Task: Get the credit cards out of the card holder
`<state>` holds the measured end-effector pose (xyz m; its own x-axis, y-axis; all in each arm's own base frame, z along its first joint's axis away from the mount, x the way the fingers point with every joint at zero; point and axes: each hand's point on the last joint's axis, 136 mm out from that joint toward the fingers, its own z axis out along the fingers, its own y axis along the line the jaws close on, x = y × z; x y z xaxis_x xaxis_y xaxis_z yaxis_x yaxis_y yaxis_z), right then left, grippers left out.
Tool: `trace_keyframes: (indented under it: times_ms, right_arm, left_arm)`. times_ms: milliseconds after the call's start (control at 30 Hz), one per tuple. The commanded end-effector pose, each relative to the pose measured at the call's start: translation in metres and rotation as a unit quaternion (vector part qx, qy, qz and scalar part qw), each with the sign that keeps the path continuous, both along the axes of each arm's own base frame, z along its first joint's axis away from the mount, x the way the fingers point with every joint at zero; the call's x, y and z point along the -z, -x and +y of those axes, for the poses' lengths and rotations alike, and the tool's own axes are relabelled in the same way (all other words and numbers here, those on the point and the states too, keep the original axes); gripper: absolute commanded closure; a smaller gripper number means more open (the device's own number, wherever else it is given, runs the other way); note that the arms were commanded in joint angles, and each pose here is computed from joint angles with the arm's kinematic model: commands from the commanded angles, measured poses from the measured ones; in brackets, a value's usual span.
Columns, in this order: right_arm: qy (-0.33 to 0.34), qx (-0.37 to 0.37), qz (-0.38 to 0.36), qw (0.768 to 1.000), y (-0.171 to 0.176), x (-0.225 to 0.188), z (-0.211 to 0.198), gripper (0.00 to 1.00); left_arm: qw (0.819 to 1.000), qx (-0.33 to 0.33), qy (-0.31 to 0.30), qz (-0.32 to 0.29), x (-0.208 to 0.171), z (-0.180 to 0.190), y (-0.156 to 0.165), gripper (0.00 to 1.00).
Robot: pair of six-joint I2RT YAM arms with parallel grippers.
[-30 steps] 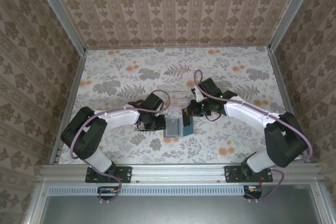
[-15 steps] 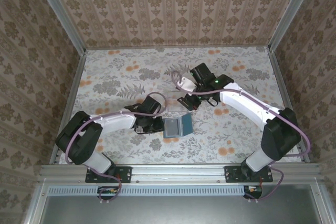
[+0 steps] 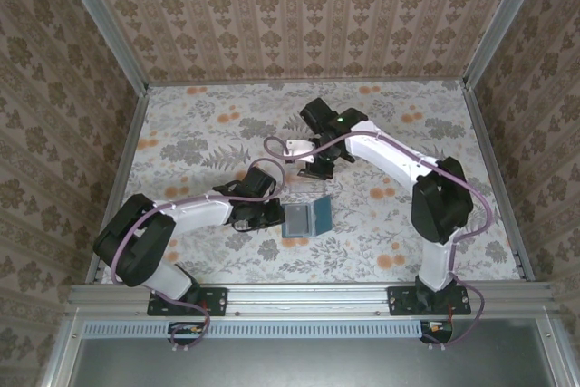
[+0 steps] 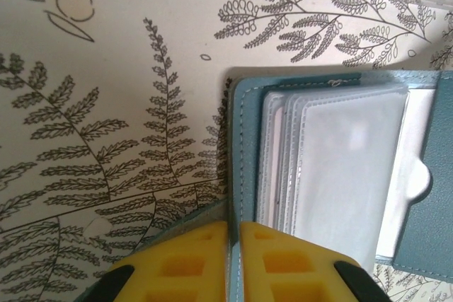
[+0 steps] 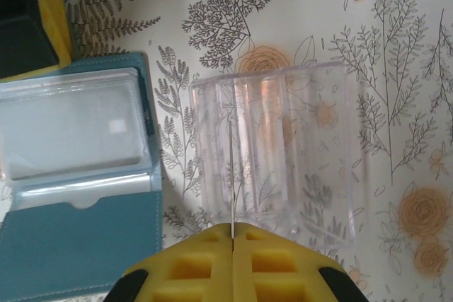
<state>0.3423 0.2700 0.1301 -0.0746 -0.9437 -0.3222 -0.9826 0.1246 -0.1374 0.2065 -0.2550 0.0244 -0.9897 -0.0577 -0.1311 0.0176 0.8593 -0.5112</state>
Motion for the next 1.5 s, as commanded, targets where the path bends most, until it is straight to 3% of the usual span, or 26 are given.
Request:
trace_keyframes:
  times_ms: [0,633,700,767,833,1467]
  right_arm:
    - [0.029,-0.031,0.012,0.999,0.000,0.005,0.000,1.00]
    - [0.042,-0.054,0.095,0.993,0.000,0.047,0.020,1.00]
    - [0.046,-0.054,0.097,0.993,-0.001,0.051,0.020,0.93]
    - [0.053,-0.047,0.085,0.994,-0.007,0.053,0.019,0.84]
    - [0.060,-0.040,0.067,0.995,-0.014,0.053,0.017,0.82]
    - [0.058,-0.015,-0.019,0.998,-0.035,0.024,0.009,0.79]
  left_arm:
    - [1.000,-0.012,0.008,0.002,0.000,0.002,-0.001,0.86]
    - [1.000,-0.012,0.008,0.007,0.003,0.000,0.000,0.86]
    - [1.000,-0.011,0.008,0.007,0.003,0.000,0.000,0.86]
    - [1.000,-0.012,0.007,0.008,0.004,0.001,0.000,0.86]
    - [1.000,-0.011,0.007,0.008,0.004,0.001,0.000,0.86]
    - [1.000,-0.008,0.009,0.004,0.000,-0.002,-0.002,0.86]
